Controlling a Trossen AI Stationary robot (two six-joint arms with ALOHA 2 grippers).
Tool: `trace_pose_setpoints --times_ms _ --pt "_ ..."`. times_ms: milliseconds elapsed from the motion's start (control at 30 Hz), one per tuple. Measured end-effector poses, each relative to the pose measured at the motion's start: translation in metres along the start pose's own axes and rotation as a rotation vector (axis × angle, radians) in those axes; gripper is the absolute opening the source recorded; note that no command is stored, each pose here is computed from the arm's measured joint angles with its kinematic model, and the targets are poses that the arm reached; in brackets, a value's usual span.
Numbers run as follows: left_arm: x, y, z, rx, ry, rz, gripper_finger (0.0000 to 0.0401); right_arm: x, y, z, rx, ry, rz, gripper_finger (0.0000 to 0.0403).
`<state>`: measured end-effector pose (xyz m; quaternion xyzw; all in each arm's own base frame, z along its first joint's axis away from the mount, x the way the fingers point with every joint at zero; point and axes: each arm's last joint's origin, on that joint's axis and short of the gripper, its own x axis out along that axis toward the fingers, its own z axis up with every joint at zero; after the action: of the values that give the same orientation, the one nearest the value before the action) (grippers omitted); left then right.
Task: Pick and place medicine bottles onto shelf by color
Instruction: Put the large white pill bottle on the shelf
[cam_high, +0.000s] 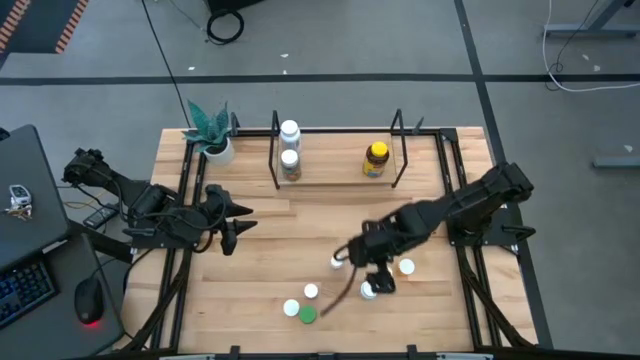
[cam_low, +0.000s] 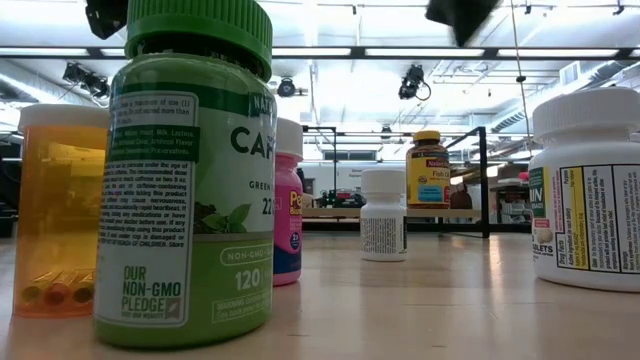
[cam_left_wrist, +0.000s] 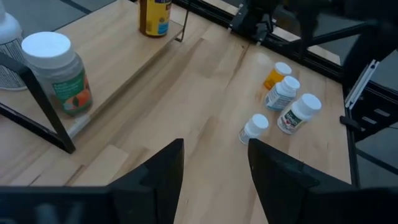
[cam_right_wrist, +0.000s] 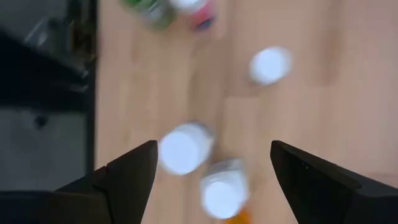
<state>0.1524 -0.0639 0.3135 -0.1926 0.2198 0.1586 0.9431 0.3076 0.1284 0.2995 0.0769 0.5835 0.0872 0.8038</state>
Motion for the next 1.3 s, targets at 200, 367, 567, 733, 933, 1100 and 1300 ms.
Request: trace_pose_setpoints --times_ms 200,367,567,733,933,1100,1300 --pt "0.0 0.0 0.0 0.005 0.002 0.001 0.0187 0.029 0.022 -0.013 -0.178 -0.053 0.075 0.0337" --pt "0.0 0.0 0.0 0.01 0.002 0.002 0.0188 0.039 0.028 -0.02 -0.242 -0.062 0.066 0.0374" --pt "0.0 0.002 -0.002 0.027 0.005 0.029 0.0194 0.056 0.028 -0.032 -0.271 -0.01 0.052 0.0399" --pt "0.0 0.003 -0.002 0.031 0.002 0.039 0.0192 0.07 0.028 -0.037 -0.303 0.005 0.026 0.0393" --pt "0.002 0.002 -0.003 0.036 0.008 0.044 0.0193 0.082 0.021 -0.043 -0.309 -0.009 -0.002 0.0392" --pt "0.003 0.001 -0.004 0.043 0.014 0.05 0.0196 0.098 0.015 -0.05 -0.321 -0.05 -0.009 0.0391" --pt "0.004 0.001 -0.004 0.042 0.014 0.051 0.0197 0.114 0.009 -0.06 -0.332 -0.082 0.0 0.0391"
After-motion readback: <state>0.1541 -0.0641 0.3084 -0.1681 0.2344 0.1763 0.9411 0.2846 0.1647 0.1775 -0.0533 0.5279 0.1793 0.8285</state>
